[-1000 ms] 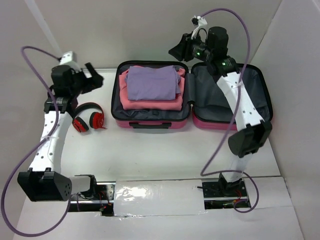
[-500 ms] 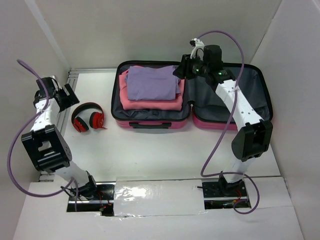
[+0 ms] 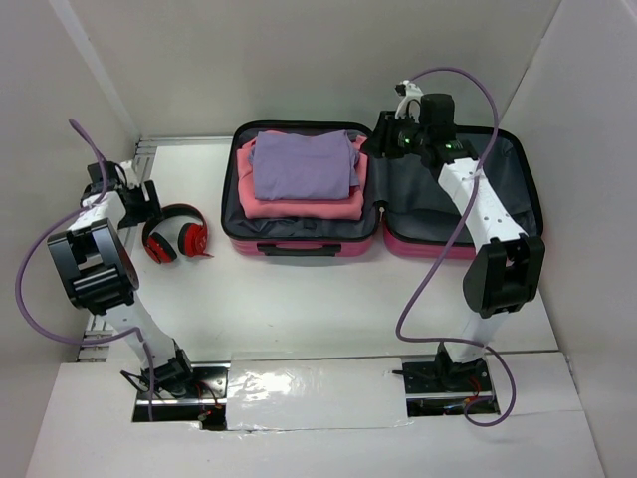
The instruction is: Pack the luggage
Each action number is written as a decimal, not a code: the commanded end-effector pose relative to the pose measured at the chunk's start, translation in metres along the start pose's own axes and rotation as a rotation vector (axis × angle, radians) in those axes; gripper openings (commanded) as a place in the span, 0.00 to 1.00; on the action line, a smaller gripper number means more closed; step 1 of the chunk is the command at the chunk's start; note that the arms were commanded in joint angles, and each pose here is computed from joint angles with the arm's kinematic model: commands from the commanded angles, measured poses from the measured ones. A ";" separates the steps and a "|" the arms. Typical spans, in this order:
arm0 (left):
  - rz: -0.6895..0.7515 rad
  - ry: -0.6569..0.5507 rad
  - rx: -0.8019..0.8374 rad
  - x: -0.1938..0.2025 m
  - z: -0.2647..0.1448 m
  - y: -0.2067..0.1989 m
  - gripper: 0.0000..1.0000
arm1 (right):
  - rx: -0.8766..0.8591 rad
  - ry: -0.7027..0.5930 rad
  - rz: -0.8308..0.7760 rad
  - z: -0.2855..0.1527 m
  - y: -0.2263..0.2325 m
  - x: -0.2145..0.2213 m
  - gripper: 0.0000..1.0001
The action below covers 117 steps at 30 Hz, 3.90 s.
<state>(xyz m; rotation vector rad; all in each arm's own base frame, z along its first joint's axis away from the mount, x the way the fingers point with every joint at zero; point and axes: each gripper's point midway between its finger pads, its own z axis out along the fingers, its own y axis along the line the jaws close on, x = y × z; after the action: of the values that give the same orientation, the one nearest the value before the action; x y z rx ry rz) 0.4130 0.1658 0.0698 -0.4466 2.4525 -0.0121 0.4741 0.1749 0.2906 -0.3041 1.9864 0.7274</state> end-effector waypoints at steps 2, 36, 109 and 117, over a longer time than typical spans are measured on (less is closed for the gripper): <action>0.116 -0.095 0.035 -0.038 0.006 0.001 0.85 | -0.019 -0.010 -0.017 0.004 -0.001 0.001 0.46; 0.385 0.084 0.300 0.003 0.066 -0.016 0.42 | 0.082 0.071 0.034 0.017 -0.036 0.022 0.46; 0.901 -0.522 0.557 0.007 -0.049 -0.397 0.00 | 1.007 -0.182 0.497 -0.195 -0.139 0.111 1.00; 0.874 -0.540 0.538 -0.003 -0.066 -0.392 0.32 | 0.999 -0.142 0.684 -0.186 -0.140 0.147 1.00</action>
<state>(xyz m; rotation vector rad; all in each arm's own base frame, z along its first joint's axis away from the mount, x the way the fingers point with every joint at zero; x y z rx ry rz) 0.5041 -0.2032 0.1444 0.8049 1.8593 -0.1289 0.3428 -0.0331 0.1835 0.9177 2.0665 0.0453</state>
